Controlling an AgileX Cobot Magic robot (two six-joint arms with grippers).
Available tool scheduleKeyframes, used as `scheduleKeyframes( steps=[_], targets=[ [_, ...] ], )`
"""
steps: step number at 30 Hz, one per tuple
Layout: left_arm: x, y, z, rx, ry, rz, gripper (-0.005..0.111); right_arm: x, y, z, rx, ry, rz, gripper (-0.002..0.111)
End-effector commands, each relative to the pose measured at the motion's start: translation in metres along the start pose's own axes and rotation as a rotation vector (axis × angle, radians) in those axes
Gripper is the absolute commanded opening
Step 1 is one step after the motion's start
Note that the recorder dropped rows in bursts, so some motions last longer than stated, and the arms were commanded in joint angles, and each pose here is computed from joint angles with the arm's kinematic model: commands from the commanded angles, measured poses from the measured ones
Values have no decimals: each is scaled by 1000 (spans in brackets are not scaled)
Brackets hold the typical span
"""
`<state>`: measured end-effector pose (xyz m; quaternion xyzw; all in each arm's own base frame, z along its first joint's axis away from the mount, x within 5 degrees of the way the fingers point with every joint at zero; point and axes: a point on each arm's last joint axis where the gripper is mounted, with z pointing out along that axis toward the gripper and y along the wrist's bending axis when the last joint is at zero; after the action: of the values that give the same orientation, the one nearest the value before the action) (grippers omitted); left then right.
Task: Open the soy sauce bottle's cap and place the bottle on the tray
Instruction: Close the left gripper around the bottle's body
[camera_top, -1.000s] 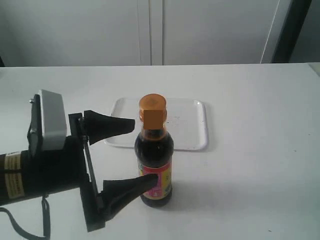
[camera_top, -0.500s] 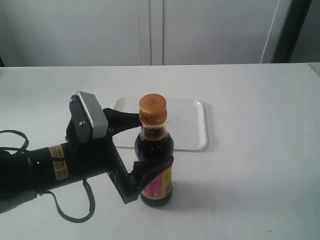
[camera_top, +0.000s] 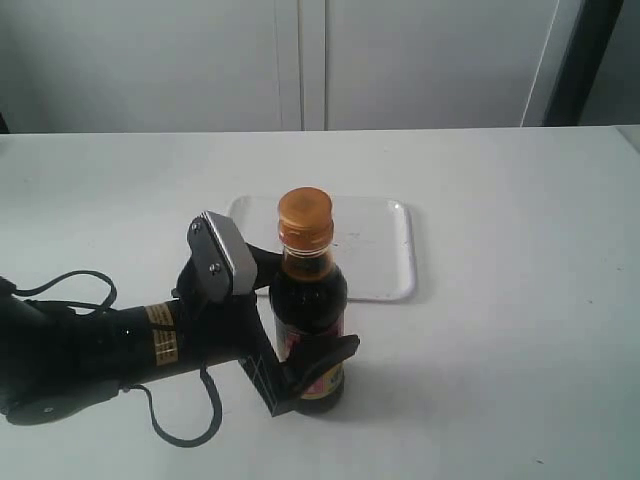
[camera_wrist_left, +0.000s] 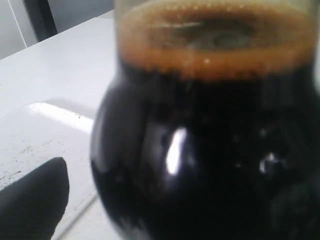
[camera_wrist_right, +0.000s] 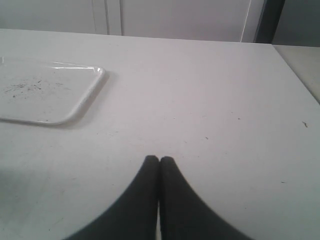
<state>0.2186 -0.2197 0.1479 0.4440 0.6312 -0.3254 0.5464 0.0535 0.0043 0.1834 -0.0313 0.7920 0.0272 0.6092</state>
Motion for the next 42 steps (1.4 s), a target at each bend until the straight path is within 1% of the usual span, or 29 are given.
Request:
scheduleKeyframes(
  steps=[1,3,11,13,16,19,22,24,25,30,34,42],
  targets=[
    [-1,-1,1,7,-8,13,105,1,0,0,-2,-5,-1,0],
    [-1,-1,1,7,-8,13,105,1,0,0,-2,-5,21,0],
    [-1,-1,1,11,-7,16,105,1,0,0,-2,-5,17,0],
    [-1,-1,1,10,-7,17,101,1,0,0,-2,-5,17,0],
    [-1,-1,1,10,-7,18,84,1,0,0,-2,-5,17,0],
    [-1,-1,1,10,-7,22,56,1,0,0,-2,-5,17,0],
    [-1,-1,1,10,-7,22,22,1,0,0,-2,-5,17,0],
    [-1,-1,1,10,-7,22,4,1,0,0,-2,-5,17,0],
    [-1,-1,1,10,-7,28,0,1,0,0,-2,-5,17,0],
    [-1,-1,1,13,-7,40,0,1,0,0,-2,-5,17,0],
    [-1,-4,1,43,-4,96,0,1,0,0,-2,-5,17,0],
    [0,-7,1,70,-1,115,0,-4,0,0,-1,-61,5,0]
  ],
)
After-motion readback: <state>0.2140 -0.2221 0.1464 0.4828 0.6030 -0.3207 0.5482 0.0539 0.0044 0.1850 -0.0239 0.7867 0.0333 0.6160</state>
